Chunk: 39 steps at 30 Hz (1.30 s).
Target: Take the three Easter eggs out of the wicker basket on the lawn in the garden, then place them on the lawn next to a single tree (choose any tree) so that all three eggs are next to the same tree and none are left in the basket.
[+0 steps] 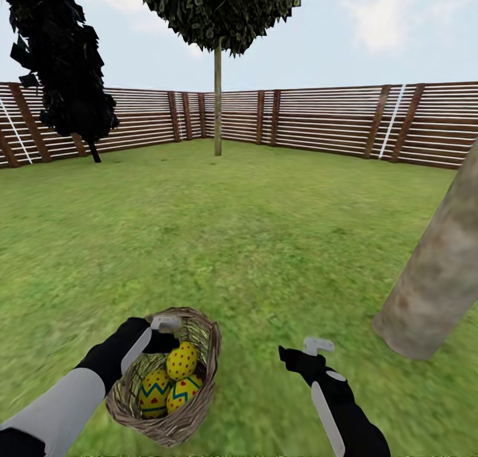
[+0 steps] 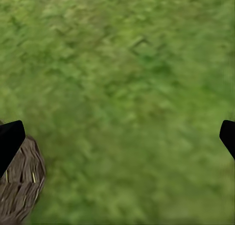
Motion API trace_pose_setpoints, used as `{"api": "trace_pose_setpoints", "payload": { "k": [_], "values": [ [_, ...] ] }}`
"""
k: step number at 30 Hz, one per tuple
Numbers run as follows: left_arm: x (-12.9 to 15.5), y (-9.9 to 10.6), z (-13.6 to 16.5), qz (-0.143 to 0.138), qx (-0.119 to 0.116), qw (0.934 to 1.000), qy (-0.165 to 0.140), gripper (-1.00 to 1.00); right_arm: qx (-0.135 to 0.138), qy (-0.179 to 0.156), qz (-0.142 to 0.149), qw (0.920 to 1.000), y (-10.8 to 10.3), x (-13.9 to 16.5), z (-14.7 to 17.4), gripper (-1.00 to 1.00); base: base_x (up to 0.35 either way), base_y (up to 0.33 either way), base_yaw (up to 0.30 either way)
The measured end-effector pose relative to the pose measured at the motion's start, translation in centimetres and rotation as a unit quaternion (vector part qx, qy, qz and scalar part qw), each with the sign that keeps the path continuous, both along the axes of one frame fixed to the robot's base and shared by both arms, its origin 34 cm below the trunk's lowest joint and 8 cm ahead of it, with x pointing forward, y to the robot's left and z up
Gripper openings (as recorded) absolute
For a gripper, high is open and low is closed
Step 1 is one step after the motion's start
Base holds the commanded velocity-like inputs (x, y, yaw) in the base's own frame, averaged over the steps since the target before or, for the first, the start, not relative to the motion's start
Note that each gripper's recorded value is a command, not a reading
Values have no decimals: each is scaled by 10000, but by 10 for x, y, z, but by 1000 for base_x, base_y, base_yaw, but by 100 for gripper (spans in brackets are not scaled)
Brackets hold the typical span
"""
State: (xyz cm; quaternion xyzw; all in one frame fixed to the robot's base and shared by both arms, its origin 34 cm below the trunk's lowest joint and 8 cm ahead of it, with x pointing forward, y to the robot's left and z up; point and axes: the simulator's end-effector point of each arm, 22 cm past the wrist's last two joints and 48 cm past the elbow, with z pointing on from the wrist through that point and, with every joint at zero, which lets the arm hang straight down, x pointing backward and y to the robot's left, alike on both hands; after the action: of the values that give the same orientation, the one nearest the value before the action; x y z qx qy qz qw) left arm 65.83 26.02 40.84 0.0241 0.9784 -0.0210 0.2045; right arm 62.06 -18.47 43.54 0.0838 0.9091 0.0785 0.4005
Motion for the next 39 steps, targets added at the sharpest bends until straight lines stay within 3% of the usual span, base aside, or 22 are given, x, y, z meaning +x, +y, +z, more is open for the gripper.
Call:
{"api": "trace_pose_setpoints", "payload": {
  "k": [17,39],
  "values": [
    [2,-1,-18,17,-22,10000,-64,100,-1,152,10,9999,1,-6,-22,100,0,0,0],
    [16,-1,-28,55,-53,9992,-393,100,7,333,12,9994,2,-12,-40,100,0,0,0]
  ]
}}
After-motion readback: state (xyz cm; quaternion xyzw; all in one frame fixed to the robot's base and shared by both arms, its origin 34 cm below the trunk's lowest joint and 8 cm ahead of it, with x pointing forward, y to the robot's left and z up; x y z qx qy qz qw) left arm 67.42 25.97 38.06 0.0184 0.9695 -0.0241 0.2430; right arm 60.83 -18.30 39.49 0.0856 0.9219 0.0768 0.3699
